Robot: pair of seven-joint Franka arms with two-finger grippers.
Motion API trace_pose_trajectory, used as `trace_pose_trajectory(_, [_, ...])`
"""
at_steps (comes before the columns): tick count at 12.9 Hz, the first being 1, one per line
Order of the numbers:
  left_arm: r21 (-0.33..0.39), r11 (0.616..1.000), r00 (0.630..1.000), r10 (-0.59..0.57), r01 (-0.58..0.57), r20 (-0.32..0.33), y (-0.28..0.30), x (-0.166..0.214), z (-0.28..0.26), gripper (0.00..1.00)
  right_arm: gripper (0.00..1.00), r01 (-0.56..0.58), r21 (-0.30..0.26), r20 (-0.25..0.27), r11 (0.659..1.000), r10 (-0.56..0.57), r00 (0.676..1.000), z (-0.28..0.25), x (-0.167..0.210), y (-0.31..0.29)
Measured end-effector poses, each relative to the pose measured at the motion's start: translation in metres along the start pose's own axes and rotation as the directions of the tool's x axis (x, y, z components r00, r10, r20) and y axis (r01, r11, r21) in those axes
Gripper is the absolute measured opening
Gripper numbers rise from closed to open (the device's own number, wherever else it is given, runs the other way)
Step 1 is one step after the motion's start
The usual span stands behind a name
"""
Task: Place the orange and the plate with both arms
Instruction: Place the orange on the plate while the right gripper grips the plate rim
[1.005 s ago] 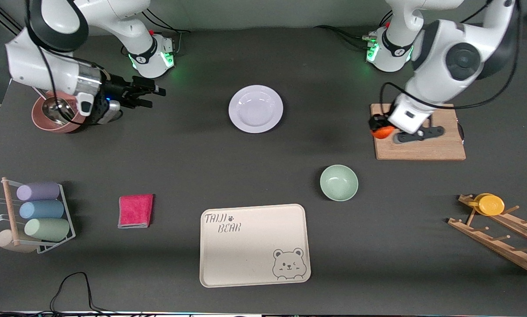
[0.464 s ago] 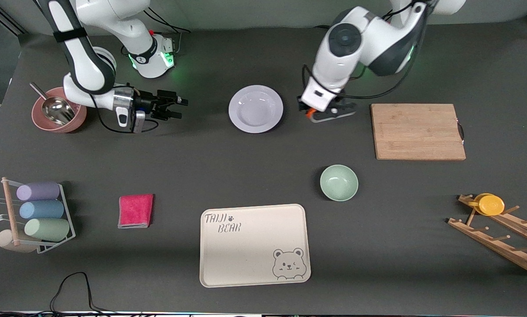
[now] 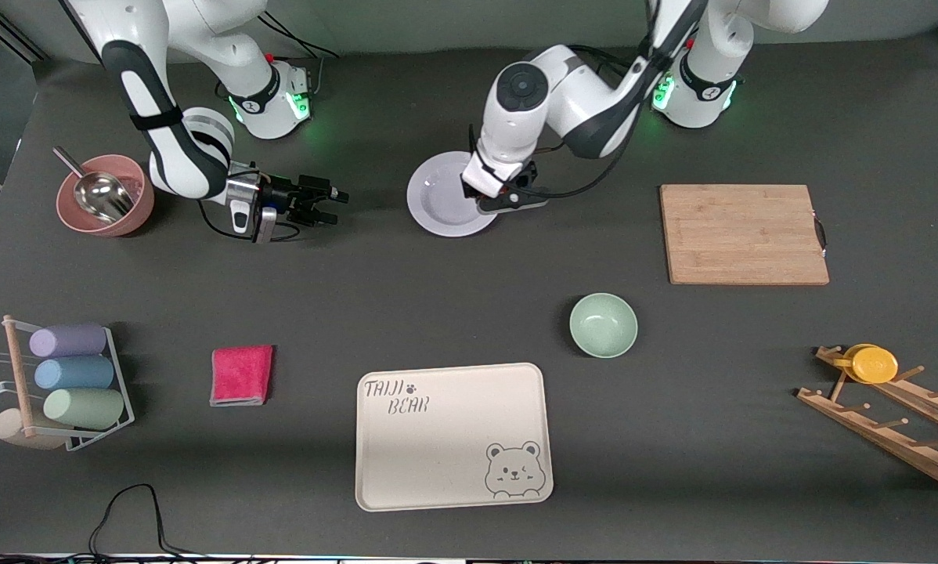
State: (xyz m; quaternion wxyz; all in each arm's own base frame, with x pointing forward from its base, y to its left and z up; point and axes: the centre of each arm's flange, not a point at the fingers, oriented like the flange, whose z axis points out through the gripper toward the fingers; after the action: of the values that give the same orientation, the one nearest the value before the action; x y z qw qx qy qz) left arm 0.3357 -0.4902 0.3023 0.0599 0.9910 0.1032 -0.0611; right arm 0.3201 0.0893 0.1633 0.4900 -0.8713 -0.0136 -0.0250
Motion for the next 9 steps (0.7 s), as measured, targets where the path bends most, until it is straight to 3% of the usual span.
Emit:
trace_pose_trajectory(7, [0.03, 0.997, 0.996, 0.067, -0.069, 0.055, 0.038, -0.061, 0.076, 0.69, 1.0, -0.025, 0.016, -0.021, 1.0, 0.026, 0.999, 0.042, -0.022, 0.007])
trace_pose_trajectory(9, [0.026, 0.997, 0.996, 0.068, -0.07, 0.057, 0.04, -0.065, 0.088, 0.69, 0.8, -0.027, 0.016, -0.021, 1.0, 0.028, 0.999, 0.042, -0.023, 0.007])
